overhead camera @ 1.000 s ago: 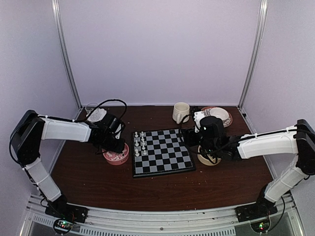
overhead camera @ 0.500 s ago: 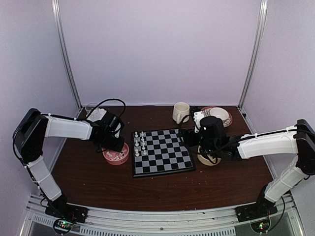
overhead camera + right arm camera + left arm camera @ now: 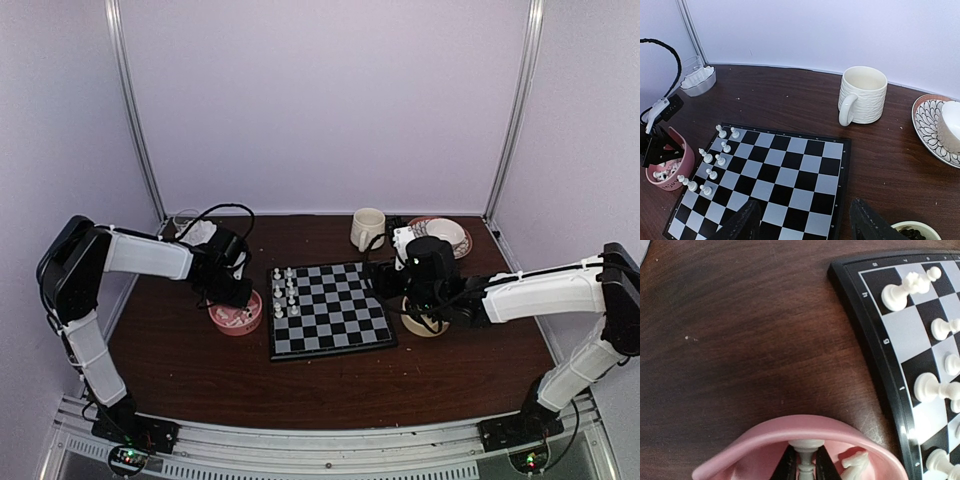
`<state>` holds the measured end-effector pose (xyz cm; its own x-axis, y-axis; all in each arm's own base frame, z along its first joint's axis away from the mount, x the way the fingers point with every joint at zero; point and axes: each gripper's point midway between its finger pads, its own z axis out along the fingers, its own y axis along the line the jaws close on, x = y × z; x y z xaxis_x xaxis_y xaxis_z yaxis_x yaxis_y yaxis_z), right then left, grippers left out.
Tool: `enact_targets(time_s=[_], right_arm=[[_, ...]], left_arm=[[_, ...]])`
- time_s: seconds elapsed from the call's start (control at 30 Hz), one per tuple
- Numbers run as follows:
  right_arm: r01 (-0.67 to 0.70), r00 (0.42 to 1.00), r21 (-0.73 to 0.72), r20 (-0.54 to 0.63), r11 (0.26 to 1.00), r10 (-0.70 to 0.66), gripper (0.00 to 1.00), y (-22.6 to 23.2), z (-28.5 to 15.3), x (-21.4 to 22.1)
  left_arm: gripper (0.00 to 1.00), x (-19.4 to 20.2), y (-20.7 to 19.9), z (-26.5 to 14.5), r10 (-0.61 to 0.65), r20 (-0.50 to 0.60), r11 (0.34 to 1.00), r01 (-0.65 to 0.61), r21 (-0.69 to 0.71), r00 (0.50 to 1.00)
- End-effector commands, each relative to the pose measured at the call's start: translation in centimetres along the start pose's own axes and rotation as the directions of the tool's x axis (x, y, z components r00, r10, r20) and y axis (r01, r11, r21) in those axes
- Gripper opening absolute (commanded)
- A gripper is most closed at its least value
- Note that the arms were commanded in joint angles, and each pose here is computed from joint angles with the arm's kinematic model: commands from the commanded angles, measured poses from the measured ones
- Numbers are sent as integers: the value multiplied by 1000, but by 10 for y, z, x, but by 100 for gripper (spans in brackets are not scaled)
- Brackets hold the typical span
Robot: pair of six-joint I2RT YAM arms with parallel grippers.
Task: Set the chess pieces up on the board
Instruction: Pick up the bishop from the storage box, then place the bishop on the chessboard.
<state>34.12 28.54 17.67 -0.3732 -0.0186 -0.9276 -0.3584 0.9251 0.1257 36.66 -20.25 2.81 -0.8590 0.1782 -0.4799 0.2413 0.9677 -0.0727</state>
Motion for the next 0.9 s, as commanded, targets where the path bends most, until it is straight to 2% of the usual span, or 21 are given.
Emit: enact_targets(time_s=[0.0, 0.2, 0.4, 0.5, 0.67, 0.8, 0.87], right_arm=[[-16, 1000, -18, 25, 1000, 17, 64, 1, -6, -9], [-7, 1000, -17, 22, 1000, 7, 64, 2, -5, -9], [1, 1000, -56, 24, 998, 0, 65, 9, -6, -12], [39, 999, -193, -1, 980, -40, 67, 35, -9, -13], [73, 997, -334, 4, 940, -76, 66, 59, -17, -14], [109, 993, -461, 21, 881, -113, 66, 82, -25, -13], [119, 992, -473, 29, 873, -119, 66, 84, -27, -14]], left_arm=[[10, -1, -3, 1, -28, -11, 999, 28, 36, 1000], [8, -14, -11, -35, -56, 131, 992, 40, 119, 990], [9, -19, -25, -58, -83, 190, 972, 38, 231, 978], [9, -23, -43, -74, -85, 235, 941, 0, 337, 968], [9, -28, -69, -104, -74, 338, 869, -105, 483, 938], [9, -28, -98, -122, -28, 382, 801, -208, 561, 924], [9, -25, -114, -128, 9, 392, 774, -254, 579, 920]])
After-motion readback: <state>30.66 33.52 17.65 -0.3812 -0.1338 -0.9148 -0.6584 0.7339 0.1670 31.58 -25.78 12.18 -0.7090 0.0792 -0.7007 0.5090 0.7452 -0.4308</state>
